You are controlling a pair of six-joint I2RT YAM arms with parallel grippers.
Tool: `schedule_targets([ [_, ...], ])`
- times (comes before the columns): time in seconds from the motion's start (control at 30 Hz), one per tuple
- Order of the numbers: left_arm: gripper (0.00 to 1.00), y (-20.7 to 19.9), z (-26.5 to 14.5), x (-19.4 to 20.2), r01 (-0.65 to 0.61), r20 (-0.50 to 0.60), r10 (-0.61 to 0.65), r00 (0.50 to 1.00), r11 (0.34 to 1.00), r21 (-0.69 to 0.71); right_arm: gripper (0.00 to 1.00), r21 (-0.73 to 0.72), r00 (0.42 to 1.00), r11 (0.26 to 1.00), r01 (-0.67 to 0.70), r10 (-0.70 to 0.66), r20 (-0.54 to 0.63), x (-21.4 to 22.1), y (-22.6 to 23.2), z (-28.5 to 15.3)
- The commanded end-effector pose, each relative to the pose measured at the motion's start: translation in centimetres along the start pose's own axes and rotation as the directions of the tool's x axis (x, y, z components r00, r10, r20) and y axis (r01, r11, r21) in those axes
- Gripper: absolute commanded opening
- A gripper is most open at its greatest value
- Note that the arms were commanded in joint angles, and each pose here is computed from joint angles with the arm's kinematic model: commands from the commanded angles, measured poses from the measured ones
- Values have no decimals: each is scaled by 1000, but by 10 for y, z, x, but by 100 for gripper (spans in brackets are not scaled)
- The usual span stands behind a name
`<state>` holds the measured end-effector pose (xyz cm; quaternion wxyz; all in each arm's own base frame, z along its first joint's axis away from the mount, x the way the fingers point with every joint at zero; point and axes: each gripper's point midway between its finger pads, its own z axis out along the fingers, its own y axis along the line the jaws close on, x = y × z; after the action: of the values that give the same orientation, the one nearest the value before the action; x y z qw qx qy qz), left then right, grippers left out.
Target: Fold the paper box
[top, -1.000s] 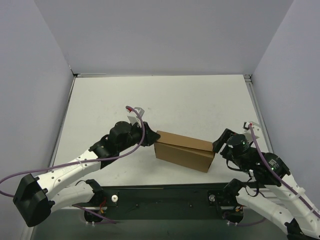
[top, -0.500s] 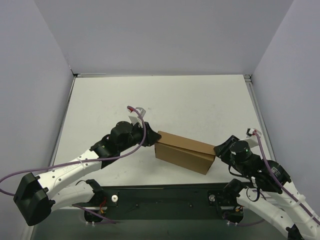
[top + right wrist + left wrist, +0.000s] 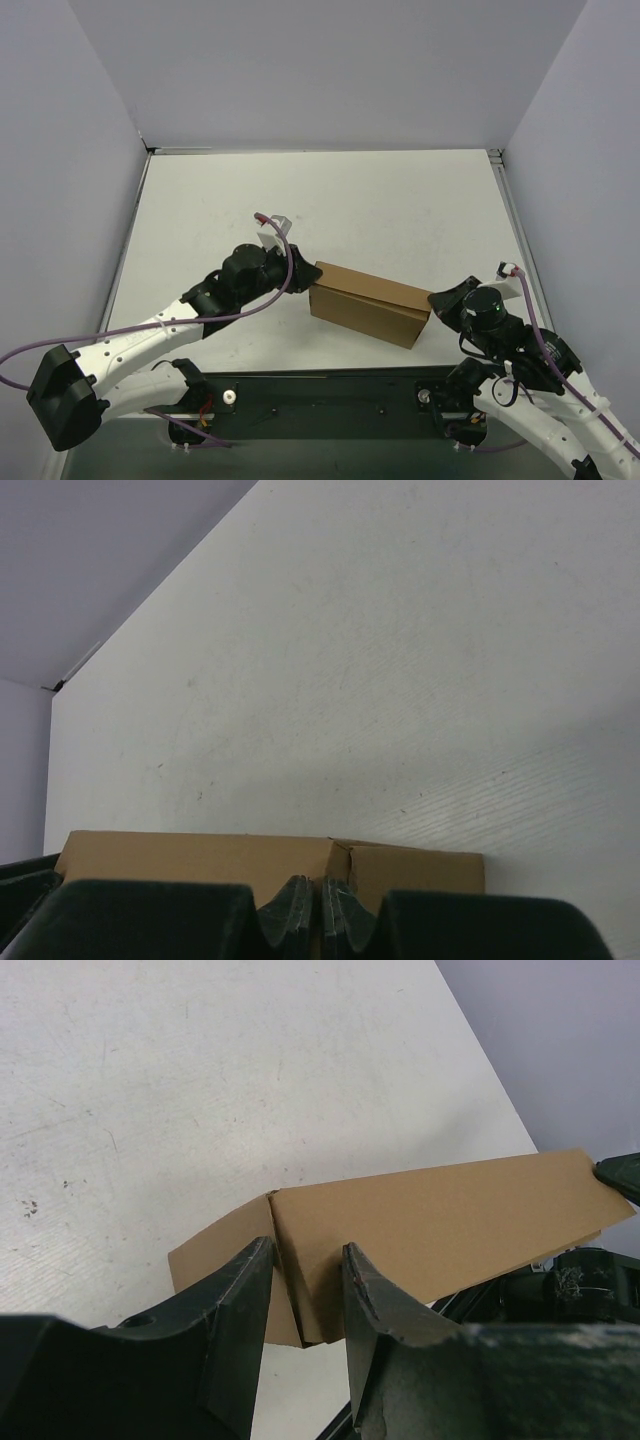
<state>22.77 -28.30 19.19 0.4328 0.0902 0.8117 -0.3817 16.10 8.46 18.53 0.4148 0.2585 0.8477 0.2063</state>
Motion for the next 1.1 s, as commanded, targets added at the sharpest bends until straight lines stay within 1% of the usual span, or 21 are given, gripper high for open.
schedule_targets([
  [0.0,42,68,-13,80,-99,-263,39,964,971,-218,0,258,951,936,240,-173,-258,53,-84,-6],
  [0.17,42,72,-14,87,-115,-281,51,958,969,-218,0,274,914,909,314,-211,-346,65,-95,-11],
  [0.3,40,75,-16,91,-134,-292,64,954,965,-225,0,312,877,866,391,-247,-413,67,-108,-21],
  [0.37,39,78,-16,93,-141,-299,67,952,962,-234,4,319,859,846,428,-270,-434,65,-112,-25],
  [0.47,38,79,-16,96,-155,-310,76,948,959,-237,5,338,829,807,485,-301,-471,61,-118,-33],
  [0.63,36,85,-16,105,-195,-338,99,936,944,-264,8,319,781,780,539,-321,-535,67,-120,-37],
  [0.7,34,85,-18,110,-218,-349,117,930,939,-267,11,322,760,758,567,-331,-559,66,-121,-40],
  [0.73,34,87,-18,110,-222,-350,118,929,936,-274,13,326,761,755,569,-333,-557,63,-119,-41],
  [0.83,30,86,-18,112,-218,-347,118,930,939,-267,27,314,788,786,532,-324,-524,57,-105,-40],
  [0.87,30,85,-18,112,-215,-344,117,932,941,-262,33,300,800,806,511,-318,-509,56,-98,-39],
  [0.93,30,81,-16,109,-209,-336,116,935,944,-255,41,293,807,818,494,-307,-505,56,-93,-39],
  [1.07,29,79,-16,107,-212,-333,122,935,945,-249,44,291,830,839,461,-290,-477,53,-85,-37],
])
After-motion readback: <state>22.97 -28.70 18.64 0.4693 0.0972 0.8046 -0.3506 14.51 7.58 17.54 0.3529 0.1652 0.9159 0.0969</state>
